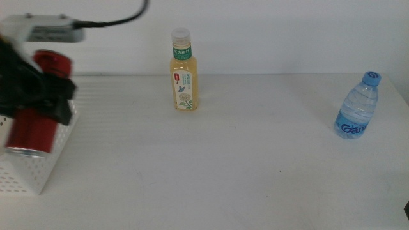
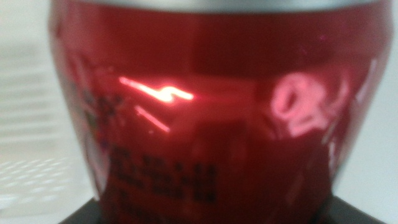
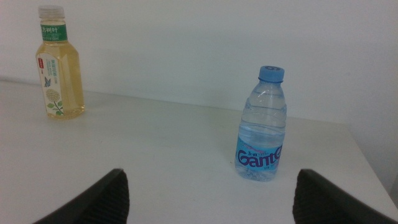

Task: Use arms to grab the bottles and put them into the dustbin to the left of the table.

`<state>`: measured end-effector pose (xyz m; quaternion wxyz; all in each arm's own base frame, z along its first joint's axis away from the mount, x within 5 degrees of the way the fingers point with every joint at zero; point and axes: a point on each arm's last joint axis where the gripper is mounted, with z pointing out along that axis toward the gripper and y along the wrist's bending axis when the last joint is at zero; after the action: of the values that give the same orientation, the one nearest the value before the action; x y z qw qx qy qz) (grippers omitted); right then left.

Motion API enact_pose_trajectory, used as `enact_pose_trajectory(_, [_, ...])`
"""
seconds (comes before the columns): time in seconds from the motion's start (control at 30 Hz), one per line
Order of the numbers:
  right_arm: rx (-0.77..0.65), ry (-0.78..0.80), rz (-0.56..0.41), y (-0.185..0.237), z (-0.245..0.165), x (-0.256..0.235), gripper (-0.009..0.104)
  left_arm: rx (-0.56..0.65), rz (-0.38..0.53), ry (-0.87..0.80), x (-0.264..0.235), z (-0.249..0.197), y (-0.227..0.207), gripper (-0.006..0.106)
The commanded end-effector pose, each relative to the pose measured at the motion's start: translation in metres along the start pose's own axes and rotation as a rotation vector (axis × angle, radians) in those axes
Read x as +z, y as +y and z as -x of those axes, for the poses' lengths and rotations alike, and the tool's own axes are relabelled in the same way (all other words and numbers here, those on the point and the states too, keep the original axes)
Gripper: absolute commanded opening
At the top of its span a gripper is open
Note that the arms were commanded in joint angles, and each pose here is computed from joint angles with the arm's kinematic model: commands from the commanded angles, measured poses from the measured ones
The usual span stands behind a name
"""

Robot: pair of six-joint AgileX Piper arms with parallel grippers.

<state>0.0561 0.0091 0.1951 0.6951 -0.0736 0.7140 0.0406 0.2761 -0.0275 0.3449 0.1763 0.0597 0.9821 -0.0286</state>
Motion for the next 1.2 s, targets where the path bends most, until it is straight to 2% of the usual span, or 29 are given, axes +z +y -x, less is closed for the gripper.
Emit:
enact_pose_trajectory(0.0, [-0.017, -0.11, -0.011, -0.001, 0.011, -0.003, 0.072, -0.039, 0.002, -0.068, -0.02, 0.008, 0.018, -0.005])
enact_pose_trajectory(0.27, [-0.017, -0.11, -0.011, -0.001, 0.011, -0.003, 0.072, -0.081, -0.015, -0.06, -0.025, 0.03, 0.065, -0.005])
enact_pose_trajectory(0.57, [-0.017, -0.11, -0.011, -0.001, 0.011, -0.003, 0.072, -0.145, 0.025, -0.091, -0.022, 0.051, 0.116, -0.005])
enact_pose_trajectory(0.7, [-0.017, -0.11, -0.011, -0.001, 0.011, -0.003, 0.072, -0.179, 0.03, -0.06, -0.007, 0.051, 0.14, -0.005])
enact_pose_trajectory(0.9, [-0.017, -0.11, -0.011, -0.001, 0.011, -0.003, 0.072, -0.105, -0.009, -0.017, 0.027, 0.058, 0.153, -0.005])
enact_pose_trajectory(1.17, [-0.017, -0.11, -0.011, -0.001, 0.011, -0.003, 0.072, -0.117, -0.006, -0.016, 0.072, 0.069, 0.169, -0.005])
